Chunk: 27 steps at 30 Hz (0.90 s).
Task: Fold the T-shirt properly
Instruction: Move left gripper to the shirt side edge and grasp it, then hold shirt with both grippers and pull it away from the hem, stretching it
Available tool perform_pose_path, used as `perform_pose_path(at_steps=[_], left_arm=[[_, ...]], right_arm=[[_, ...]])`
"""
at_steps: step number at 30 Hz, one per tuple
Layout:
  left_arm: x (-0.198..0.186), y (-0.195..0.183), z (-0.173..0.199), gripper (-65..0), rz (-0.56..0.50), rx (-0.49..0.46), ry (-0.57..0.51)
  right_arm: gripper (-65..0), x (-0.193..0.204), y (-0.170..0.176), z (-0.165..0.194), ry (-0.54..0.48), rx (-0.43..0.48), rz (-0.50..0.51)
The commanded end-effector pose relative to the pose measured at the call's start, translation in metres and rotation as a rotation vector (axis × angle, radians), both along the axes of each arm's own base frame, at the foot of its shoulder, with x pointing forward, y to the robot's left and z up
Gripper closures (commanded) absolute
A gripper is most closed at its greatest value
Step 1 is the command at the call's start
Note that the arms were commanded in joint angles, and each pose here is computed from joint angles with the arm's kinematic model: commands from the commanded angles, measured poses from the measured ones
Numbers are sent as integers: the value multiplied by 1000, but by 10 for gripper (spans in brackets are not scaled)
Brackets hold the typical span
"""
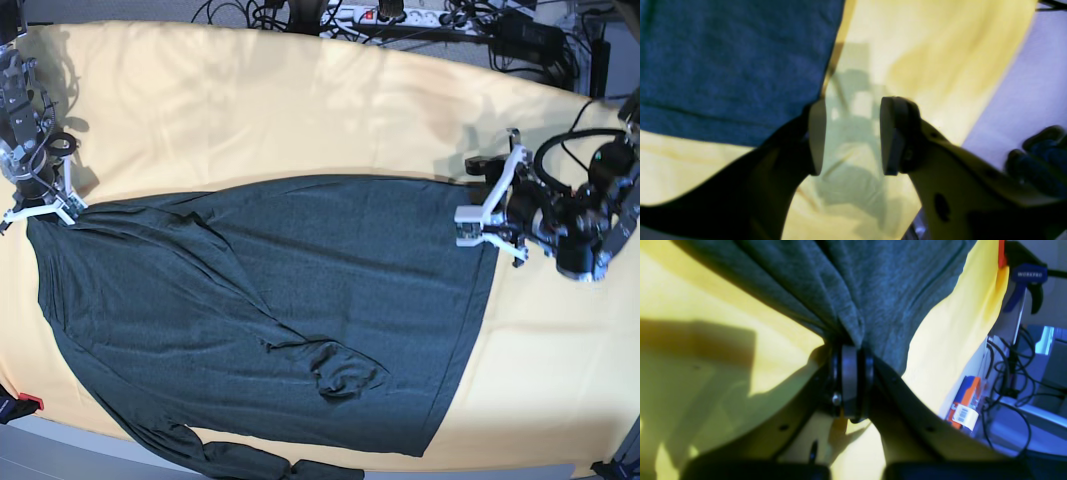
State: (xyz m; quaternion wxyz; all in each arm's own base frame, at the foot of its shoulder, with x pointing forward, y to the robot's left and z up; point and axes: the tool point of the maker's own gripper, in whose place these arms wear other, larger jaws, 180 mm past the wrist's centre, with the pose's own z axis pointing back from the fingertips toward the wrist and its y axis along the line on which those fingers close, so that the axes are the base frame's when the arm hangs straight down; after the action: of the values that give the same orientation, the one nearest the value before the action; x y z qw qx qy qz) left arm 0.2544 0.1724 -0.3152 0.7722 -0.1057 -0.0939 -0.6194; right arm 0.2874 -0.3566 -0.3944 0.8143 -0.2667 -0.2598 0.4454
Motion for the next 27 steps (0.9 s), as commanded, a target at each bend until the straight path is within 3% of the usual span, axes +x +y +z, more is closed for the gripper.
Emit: perform_pose_path(at_steps=[1, 7, 11, 16, 27], left_arm=[[4, 11, 4, -282, -8, 36, -47], [5, 38, -20, -287, -100, 169, -187], [14, 28, -22, -331, -169, 139, -271], [29, 18, -17, -332, -249, 113, -387], [42, 31, -24, -332, -268, 116, -430]], right_arm=[[0, 5, -14, 11, -13, -43, -18], [0, 3, -16, 11, -7, -52, -27], [0, 3, -16, 11, -8, -52, -28], [0, 3, -17, 11, -5, -56, -34], [0, 6, -19, 15, -30, -61, -46]])
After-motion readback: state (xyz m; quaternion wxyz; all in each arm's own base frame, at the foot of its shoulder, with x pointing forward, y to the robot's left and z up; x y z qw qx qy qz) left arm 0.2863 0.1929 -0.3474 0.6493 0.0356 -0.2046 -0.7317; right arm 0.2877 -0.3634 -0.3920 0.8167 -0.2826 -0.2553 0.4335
